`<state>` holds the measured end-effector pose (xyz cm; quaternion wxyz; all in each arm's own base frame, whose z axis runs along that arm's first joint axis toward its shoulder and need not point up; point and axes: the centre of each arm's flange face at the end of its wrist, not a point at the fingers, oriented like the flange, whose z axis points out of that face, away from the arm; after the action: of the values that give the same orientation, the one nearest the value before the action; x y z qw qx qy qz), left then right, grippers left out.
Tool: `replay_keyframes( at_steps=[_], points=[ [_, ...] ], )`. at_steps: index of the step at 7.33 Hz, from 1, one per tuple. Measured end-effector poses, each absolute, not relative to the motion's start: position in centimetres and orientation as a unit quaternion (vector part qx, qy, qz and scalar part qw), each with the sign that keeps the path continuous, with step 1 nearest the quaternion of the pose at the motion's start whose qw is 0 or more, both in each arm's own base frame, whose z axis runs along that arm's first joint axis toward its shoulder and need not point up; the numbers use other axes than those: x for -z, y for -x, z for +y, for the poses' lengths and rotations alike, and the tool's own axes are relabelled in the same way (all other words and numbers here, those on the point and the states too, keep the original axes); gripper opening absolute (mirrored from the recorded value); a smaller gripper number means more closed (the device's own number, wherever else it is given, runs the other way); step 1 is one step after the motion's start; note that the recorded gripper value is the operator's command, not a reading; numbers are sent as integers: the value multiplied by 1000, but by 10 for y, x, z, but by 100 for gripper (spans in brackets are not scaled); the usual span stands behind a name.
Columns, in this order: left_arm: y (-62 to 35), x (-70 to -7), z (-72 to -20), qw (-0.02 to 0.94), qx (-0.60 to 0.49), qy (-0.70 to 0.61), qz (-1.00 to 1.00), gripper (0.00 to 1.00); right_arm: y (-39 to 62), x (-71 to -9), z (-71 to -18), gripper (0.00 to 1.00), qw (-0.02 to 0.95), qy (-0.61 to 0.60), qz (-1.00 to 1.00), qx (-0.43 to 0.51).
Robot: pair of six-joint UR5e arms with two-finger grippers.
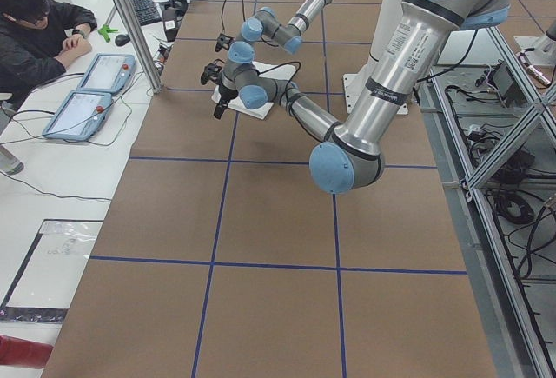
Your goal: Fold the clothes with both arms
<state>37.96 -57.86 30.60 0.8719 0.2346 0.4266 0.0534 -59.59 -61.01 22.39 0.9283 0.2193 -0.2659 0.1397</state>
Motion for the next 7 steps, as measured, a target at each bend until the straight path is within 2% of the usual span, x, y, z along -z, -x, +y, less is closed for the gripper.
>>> replay_keyframes(
  at_steps=[4,7],
  points=[
    [-375,-298,-574,868,-56,-238,433,100,542,-193,-634,100,924,-156,-331,-109],
    [-321,-313,-546,867,-70,-233,434,100,413,-204,-615,100,935,-117,-332,-45]
  ],
)
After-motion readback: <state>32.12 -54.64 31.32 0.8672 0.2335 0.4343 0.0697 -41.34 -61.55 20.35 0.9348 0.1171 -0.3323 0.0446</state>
